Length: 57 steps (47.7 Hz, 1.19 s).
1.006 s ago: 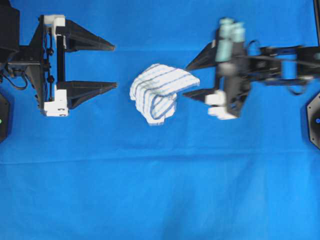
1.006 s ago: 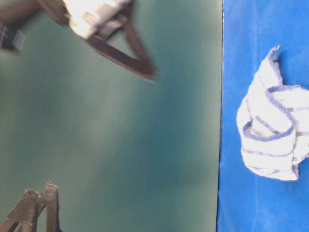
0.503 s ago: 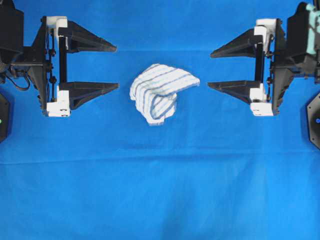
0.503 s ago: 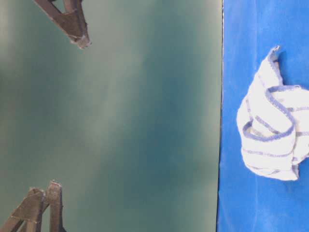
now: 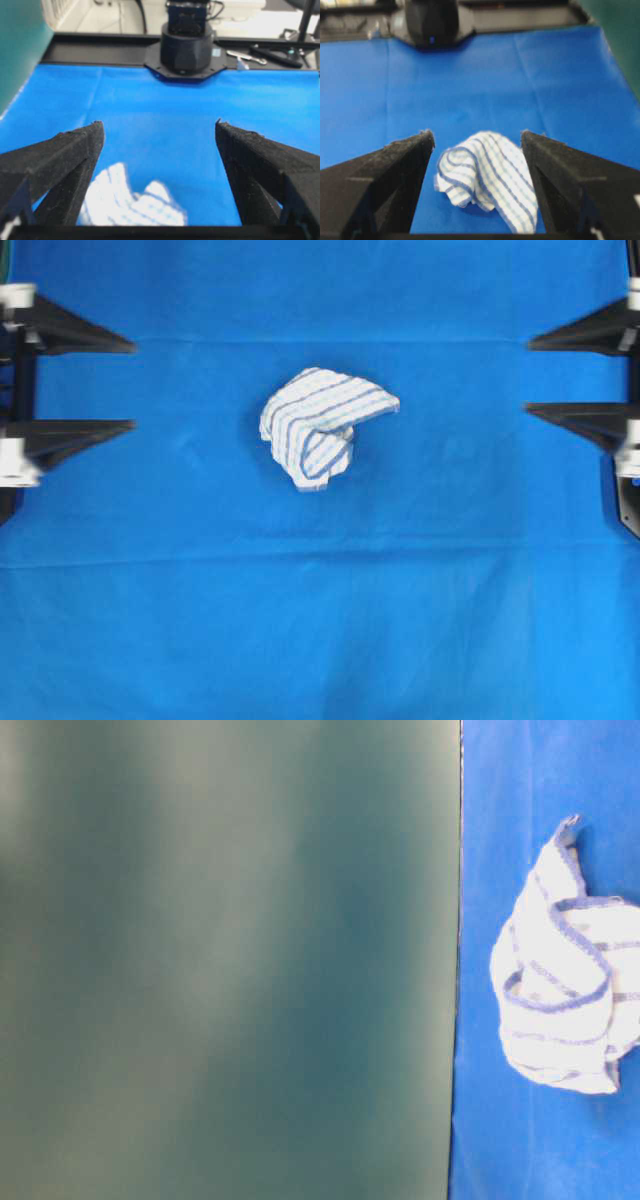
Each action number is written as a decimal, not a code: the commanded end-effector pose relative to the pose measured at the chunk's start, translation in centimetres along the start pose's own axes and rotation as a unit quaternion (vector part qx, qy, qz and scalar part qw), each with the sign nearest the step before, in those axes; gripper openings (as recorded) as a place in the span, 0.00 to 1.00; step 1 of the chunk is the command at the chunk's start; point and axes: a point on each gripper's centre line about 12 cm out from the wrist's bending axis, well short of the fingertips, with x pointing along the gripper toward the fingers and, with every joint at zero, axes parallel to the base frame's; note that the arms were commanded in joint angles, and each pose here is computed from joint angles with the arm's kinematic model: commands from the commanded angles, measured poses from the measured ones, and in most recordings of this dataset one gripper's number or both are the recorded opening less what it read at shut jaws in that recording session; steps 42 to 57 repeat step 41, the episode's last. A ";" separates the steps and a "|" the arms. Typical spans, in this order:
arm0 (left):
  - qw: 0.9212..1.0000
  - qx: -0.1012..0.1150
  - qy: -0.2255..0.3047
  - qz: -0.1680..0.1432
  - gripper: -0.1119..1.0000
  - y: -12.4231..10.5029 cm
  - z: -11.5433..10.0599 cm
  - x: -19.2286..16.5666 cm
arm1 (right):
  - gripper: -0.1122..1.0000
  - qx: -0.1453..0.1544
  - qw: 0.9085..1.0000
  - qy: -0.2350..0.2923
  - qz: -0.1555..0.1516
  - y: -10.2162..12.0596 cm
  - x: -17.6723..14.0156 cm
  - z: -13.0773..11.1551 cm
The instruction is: Hand over the towel.
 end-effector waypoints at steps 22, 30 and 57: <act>1.000 0.012 -0.021 0.000 0.93 -0.3 -8.2 -7.6 | 0.75 0.015 0.998 -0.056 0.005 0.0 -3.5 -8.5; 1.000 0.008 -0.018 0.000 0.93 -0.3 -9.6 -8.1 | 0.75 0.017 0.998 -0.055 0.005 0.0 -3.3 -8.9; 1.000 0.003 -0.015 0.000 0.93 -0.3 -9.6 -8.1 | 0.75 0.019 0.998 -0.056 0.004 0.0 -3.4 -8.8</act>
